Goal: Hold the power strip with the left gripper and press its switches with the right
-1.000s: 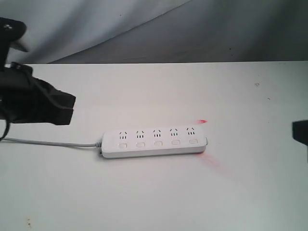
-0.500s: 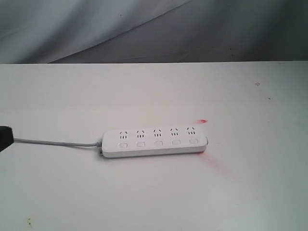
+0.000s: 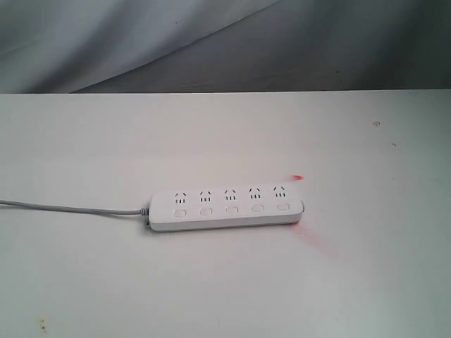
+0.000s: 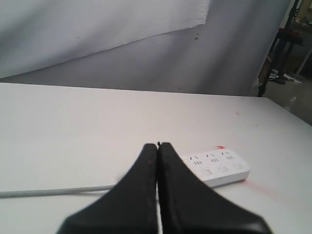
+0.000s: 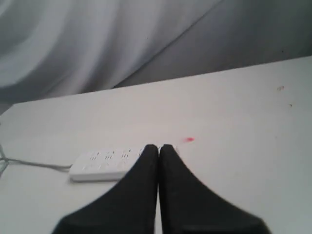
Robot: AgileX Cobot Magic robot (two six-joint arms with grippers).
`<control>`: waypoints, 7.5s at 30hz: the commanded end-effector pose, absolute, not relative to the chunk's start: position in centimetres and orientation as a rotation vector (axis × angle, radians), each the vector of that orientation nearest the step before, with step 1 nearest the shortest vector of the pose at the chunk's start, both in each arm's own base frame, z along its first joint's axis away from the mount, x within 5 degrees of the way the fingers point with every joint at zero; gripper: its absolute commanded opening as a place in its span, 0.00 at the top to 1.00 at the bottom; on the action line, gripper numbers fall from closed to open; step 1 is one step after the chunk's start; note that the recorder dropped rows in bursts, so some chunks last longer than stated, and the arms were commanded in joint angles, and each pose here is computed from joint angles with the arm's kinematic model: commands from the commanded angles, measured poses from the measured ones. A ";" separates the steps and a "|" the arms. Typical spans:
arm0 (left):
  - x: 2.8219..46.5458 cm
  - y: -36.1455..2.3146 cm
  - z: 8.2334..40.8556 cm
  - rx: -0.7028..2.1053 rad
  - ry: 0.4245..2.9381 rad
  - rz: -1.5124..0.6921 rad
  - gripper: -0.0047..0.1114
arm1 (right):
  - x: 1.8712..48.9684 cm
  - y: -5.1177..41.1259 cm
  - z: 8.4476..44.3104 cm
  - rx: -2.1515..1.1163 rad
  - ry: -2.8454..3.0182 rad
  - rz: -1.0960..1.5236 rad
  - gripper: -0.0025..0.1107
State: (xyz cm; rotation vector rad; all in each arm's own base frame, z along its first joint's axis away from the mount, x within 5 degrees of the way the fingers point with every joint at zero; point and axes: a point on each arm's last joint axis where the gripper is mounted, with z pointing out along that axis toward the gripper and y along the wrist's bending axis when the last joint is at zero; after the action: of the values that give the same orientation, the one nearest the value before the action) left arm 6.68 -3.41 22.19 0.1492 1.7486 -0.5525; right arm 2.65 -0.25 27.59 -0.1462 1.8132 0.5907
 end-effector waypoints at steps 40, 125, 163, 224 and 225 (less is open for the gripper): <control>6.9 -3.0 19.8 0.236 1.709 -0.402 0.96 | 5.2 2.3 19.5 -0.379 1.661 0.445 0.98; 5.4 -1.5 19.6 0.138 1.672 -0.261 0.96 | 5.5 1.2 19.5 -0.226 1.677 0.302 0.98; 5.4 -1.5 19.6 0.138 1.672 -0.261 0.96 | 5.4 1.1 19.1 -0.263 1.715 0.120 0.98; 5.4 -1.5 19.6 0.138 1.672 -0.261 0.96 | 5.5 0.9 19.4 -0.196 1.679 0.061 0.98; 5.4 -1.5 19.6 0.138 1.672 -0.261 0.96 | 5.5 0.8 19.4 -0.192 1.680 0.058 0.98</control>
State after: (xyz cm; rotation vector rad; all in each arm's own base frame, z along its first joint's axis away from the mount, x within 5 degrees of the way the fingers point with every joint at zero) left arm 5.42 -1.46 19.71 0.1499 1.6720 -0.2523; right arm 5.51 0.90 19.45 -0.2088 1.6892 0.0643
